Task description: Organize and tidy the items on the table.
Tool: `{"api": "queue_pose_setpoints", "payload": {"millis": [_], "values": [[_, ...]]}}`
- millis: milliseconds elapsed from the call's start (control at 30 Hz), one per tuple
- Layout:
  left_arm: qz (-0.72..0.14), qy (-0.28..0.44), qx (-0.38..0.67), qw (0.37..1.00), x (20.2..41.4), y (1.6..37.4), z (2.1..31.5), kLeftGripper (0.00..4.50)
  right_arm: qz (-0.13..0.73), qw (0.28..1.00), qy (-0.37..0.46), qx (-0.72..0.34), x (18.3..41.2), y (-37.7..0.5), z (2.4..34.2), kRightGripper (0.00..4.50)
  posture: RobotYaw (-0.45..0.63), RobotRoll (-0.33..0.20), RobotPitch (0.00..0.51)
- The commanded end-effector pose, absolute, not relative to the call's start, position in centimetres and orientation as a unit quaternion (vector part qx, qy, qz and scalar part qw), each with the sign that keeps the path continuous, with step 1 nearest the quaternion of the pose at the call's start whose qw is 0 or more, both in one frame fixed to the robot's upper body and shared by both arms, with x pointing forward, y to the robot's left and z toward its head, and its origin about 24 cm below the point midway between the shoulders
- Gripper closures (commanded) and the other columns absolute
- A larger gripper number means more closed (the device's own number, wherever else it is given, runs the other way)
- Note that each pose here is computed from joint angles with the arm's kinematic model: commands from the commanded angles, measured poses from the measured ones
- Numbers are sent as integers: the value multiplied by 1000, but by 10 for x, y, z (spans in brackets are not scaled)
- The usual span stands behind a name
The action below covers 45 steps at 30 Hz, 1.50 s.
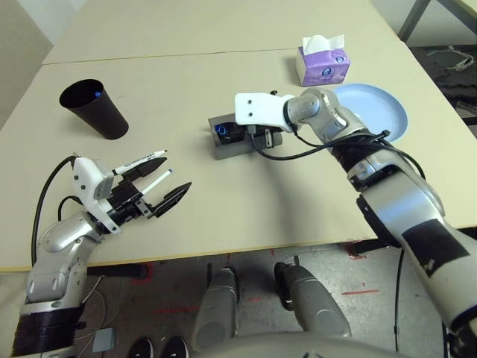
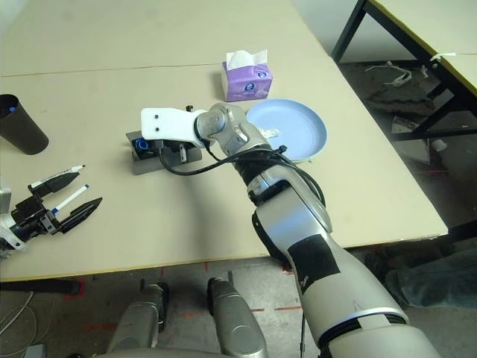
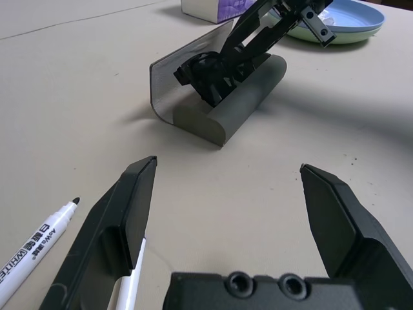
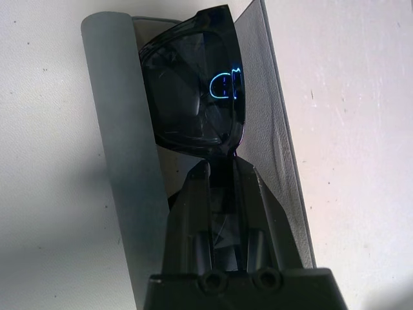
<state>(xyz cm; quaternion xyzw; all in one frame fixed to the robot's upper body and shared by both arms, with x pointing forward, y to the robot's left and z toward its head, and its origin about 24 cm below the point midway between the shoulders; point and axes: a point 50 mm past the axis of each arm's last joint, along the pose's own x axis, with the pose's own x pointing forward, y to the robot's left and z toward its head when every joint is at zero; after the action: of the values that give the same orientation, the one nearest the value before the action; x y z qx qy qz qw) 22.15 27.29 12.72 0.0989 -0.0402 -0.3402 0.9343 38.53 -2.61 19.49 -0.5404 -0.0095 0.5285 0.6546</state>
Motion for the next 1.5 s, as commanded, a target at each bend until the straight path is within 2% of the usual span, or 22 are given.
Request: {"api": "queue_pose_setpoints", "payload": {"millis": [33, 433, 500, 700, 867, 1000, 1267, 1367, 1500], "values": [[-345, -39, 102, 932, 220, 272, 127, 0, 531, 650, 3, -544, 385, -26, 187, 4266, -94, 0, 234], [-342, -47, 104, 933, 221, 272, 128, 0, 582, 617, 44, -528, 376, -26, 178, 4267, -87, 0, 229], [-342, -46, 104, 933, 220, 272, 127, 0, 583, 618, 41, -526, 375, -25, 179, 3516, -88, 0, 227], [-339, -43, 104, 934, 220, 273, 125, 0, 578, 628, 33, -519, 377, -27, 184, 1710, -88, 0, 227], [-338, -40, 104, 934, 221, 275, 123, 0, 572, 653, 26, -496, 381, -31, 194, 22, -99, 0, 221], [-337, -39, 102, 935, 222, 276, 122, 0, 574, 696, 16, -431, 384, -37, 216, 22, -116, 0, 220], [-340, -36, 98, 935, 226, 277, 120, 0, 559, 734, -4, -386, 388, -48, 248, 22, -134, 0, 215], [-338, -40, 98, 935, 229, 277, 121, 0, 571, 753, -13, -326, 385, -52, 264, 22, -128, 0, 214], [-305, -48, 92, 947, 232, 285, 125, 0, 631, 749, -26, -201, 366, -76, 284, 22, -125, 0, 215]]}}
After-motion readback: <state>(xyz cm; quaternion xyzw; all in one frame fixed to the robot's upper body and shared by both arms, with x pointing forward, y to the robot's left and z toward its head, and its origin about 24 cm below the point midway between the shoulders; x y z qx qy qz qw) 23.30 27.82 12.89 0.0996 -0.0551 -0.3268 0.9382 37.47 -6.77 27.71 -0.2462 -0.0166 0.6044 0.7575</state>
